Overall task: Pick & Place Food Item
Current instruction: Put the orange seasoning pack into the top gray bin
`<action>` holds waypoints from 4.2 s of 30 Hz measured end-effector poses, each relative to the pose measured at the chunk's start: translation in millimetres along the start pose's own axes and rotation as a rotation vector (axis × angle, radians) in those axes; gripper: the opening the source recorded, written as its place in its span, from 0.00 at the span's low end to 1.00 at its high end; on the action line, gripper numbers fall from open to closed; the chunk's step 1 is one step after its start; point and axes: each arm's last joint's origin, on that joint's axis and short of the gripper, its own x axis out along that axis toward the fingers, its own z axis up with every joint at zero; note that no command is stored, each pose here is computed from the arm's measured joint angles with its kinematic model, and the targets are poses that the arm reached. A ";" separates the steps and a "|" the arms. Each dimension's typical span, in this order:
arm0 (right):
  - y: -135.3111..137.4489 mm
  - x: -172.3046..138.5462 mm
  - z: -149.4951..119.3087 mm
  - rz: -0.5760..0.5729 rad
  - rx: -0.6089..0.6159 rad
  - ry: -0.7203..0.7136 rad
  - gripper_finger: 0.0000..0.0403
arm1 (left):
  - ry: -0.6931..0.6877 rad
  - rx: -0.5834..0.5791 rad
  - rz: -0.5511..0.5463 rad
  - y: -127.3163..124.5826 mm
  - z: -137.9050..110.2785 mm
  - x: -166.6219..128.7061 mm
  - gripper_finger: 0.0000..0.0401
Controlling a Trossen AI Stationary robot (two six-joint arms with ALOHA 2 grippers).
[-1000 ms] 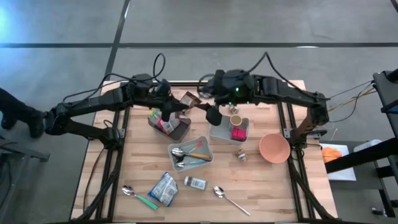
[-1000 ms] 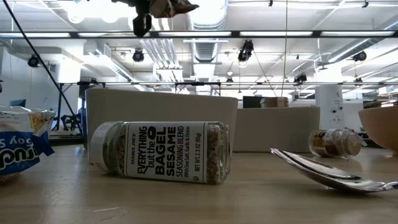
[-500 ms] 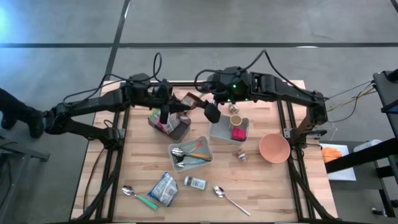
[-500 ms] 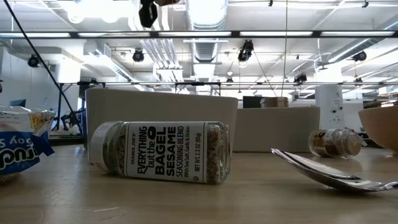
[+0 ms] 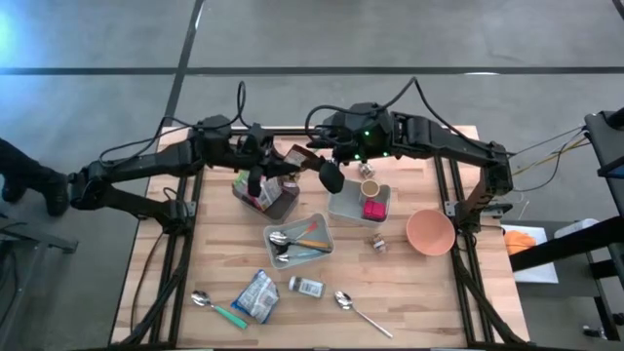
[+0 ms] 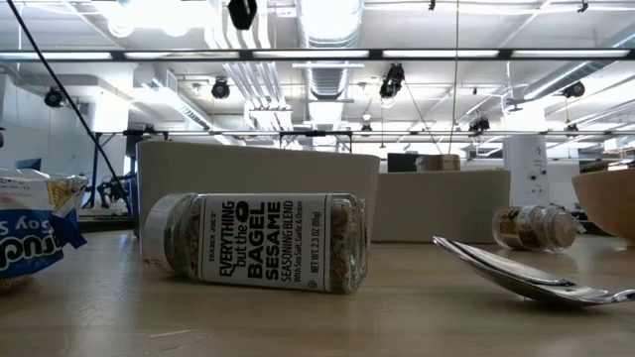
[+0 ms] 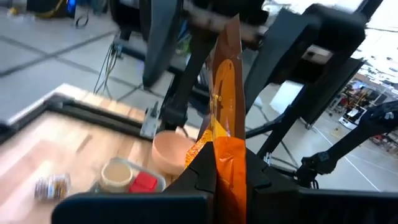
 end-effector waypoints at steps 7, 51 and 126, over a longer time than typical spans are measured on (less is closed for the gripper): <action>-0.9 2.0 0.4 0.008 0.006 -0.013 0.32 | -0.050 0.028 -0.013 -1.4 4.9 0.0 0.04; 1.1 1.0 9.5 0.044 -0.021 -0.096 0.02 | 0.091 -0.108 -0.091 -8.4 -9.3 5.8 0.46; -15.1 52.3 -11.2 0.191 -0.244 0.081 0.19 | 0.272 -0.014 0.159 -5.4 -2.6 3.5 0.00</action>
